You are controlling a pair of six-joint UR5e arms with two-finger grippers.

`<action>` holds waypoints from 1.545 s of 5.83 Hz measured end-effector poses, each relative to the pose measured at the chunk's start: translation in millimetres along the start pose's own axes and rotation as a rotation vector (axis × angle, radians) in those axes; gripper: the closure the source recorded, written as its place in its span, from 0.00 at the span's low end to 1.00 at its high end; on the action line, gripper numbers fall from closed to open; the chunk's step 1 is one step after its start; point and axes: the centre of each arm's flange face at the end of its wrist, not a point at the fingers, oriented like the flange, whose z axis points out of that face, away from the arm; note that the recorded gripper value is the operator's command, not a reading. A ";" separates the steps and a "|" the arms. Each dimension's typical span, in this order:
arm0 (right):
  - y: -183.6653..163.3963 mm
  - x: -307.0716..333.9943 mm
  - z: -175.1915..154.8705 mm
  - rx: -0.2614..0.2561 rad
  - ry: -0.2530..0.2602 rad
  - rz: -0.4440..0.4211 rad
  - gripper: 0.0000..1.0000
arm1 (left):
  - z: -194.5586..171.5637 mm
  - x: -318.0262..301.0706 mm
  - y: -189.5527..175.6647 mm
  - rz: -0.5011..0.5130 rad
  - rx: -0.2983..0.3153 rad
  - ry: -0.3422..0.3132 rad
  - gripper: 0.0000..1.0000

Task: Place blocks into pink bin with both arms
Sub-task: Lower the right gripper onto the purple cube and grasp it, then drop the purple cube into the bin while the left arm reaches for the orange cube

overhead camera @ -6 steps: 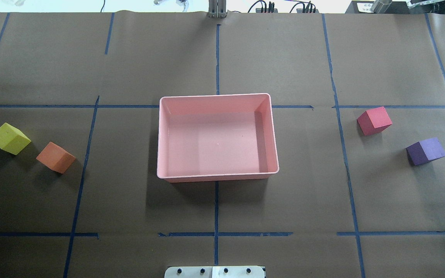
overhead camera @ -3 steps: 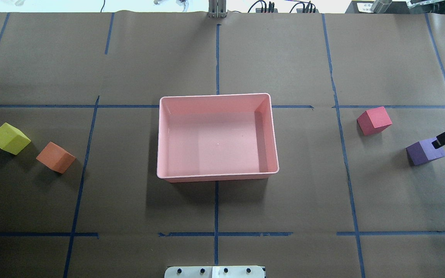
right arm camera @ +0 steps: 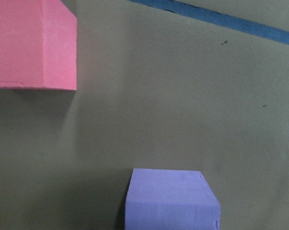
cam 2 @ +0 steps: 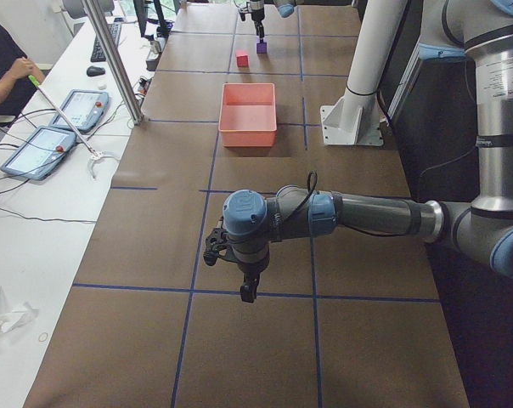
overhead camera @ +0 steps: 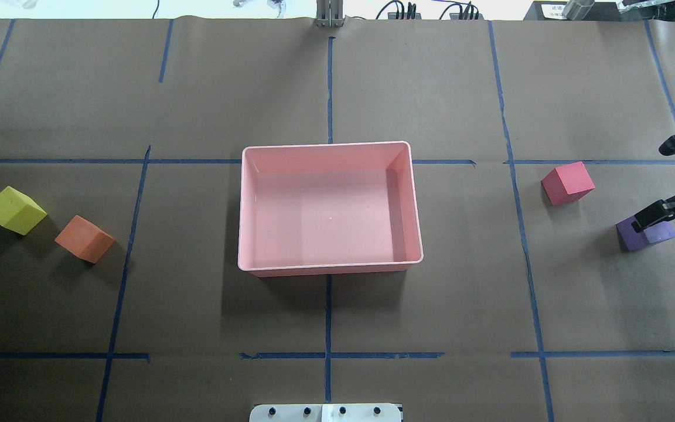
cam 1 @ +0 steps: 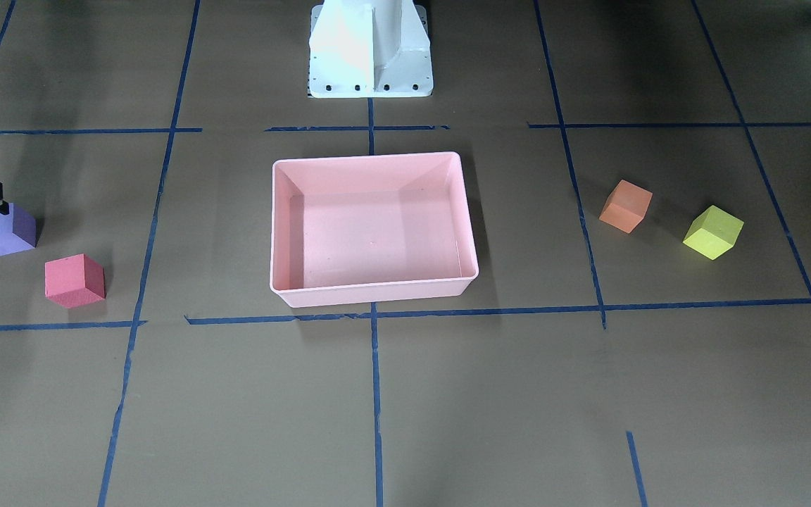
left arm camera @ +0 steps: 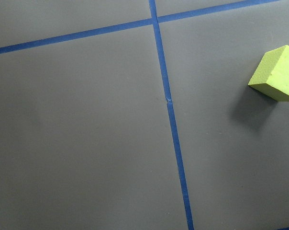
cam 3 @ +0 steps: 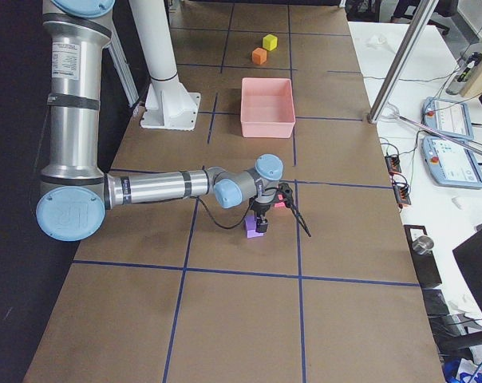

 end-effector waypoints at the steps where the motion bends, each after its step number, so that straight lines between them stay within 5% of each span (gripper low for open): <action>1: 1.3 1.6 9.6 -0.014 0.017 0.001 0.04 | 0.0 0.1 -0.1 0.001 0.000 0.000 0.00; 2: -1.4 0.3 16.4 -0.022 0.026 -0.004 0.67 | -0.2 0.2 -0.3 0.002 0.001 0.000 0.00; 3: -7.8 -3.7 21.0 -0.024 0.030 -0.011 1.00 | -0.7 0.5 -0.7 0.003 0.002 0.000 0.00; 5: -14.9 -17.5 7.0 0.003 0.018 -0.030 1.00 | -1.1 3.0 -2.1 0.006 0.007 0.013 0.00; 7: -0.1 -64.8 -58.4 0.102 -0.029 -0.054 1.00 | -1.9 9.6 -6.6 0.012 0.025 0.060 0.00; 9: -8.6 -169.3 -124.7 0.160 -0.195 0.102 1.00 | 0.5 27.2 -18.7 -0.018 0.063 0.146 0.00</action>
